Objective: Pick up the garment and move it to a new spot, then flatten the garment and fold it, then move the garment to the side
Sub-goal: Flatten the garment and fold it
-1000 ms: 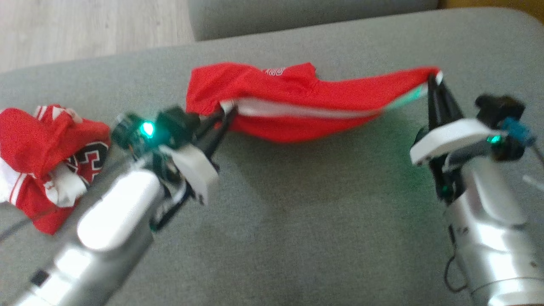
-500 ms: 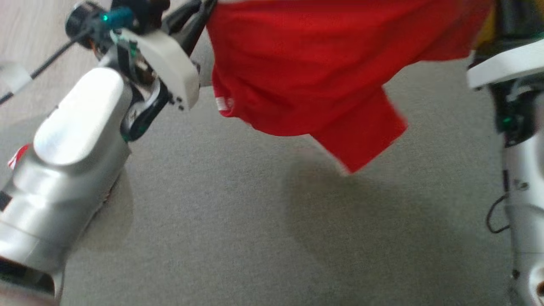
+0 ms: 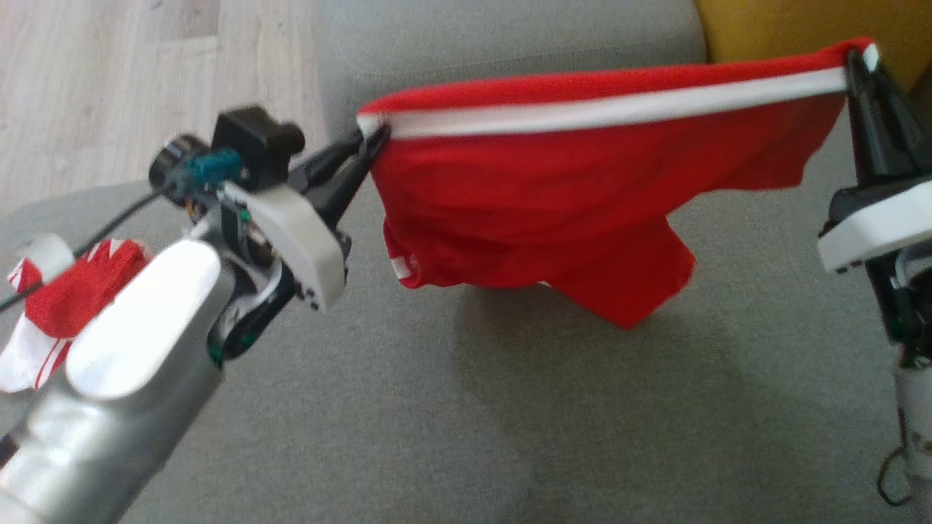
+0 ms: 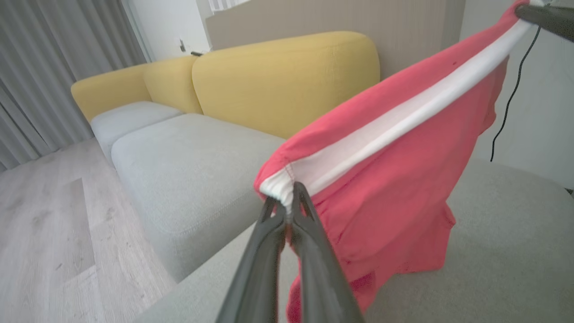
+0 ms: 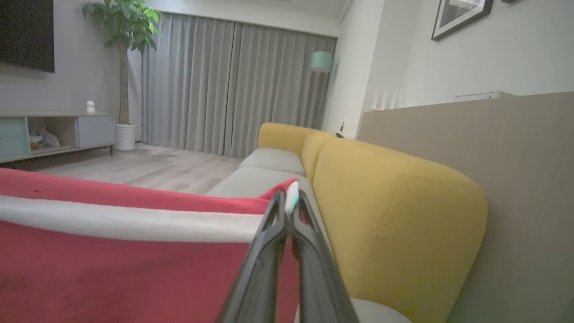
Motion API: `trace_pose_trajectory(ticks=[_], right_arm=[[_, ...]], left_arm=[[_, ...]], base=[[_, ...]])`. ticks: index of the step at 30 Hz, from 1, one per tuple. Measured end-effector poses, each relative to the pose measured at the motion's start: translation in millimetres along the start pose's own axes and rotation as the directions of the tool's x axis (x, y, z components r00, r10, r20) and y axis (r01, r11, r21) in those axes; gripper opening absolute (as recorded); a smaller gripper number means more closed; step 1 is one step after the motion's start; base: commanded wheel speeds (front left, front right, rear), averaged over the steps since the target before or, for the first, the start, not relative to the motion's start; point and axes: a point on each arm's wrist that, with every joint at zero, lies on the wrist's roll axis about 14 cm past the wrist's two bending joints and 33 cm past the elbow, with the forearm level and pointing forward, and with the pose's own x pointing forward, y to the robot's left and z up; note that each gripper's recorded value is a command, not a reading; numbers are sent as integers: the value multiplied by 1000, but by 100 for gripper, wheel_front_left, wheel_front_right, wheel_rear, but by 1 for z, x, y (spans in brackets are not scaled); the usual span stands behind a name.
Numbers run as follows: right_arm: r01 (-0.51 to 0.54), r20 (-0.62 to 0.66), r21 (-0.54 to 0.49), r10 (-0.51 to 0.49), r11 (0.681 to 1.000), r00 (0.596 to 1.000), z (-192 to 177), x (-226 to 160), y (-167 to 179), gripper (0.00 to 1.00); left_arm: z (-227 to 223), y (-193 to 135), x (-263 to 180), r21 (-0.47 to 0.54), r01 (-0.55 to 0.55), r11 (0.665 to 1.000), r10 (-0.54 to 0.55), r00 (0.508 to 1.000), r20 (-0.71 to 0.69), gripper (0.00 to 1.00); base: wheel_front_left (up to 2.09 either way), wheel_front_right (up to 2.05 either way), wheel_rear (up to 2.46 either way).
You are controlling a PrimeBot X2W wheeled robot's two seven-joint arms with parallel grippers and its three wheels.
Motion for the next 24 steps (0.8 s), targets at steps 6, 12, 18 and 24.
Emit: trace_pose_trajectory(ticks=[6,12,18,24], right_arm=[[-26,-71,-33,23,999,997,-17,4,1,0],[-115,-153,-101,99,988,983,-40,47,14,0],[-139,-114,-208,117,968,987,-36,134,9,0],[-94,21,-244,102,965,995,-22,203,2,0]], left_arm=[[-23,1,-2,-29,9,1000,-11,998,-56,0],[-39,40,27,-27,-36,999,33,993,-113,0],[-10,117,80,74,-162,984,165,986,-31,0],[27,168,122,116,-277,954,257,953,157,0]], base=[[0,0,0],[0,0,0],[0,0,0],[0,0,0]])
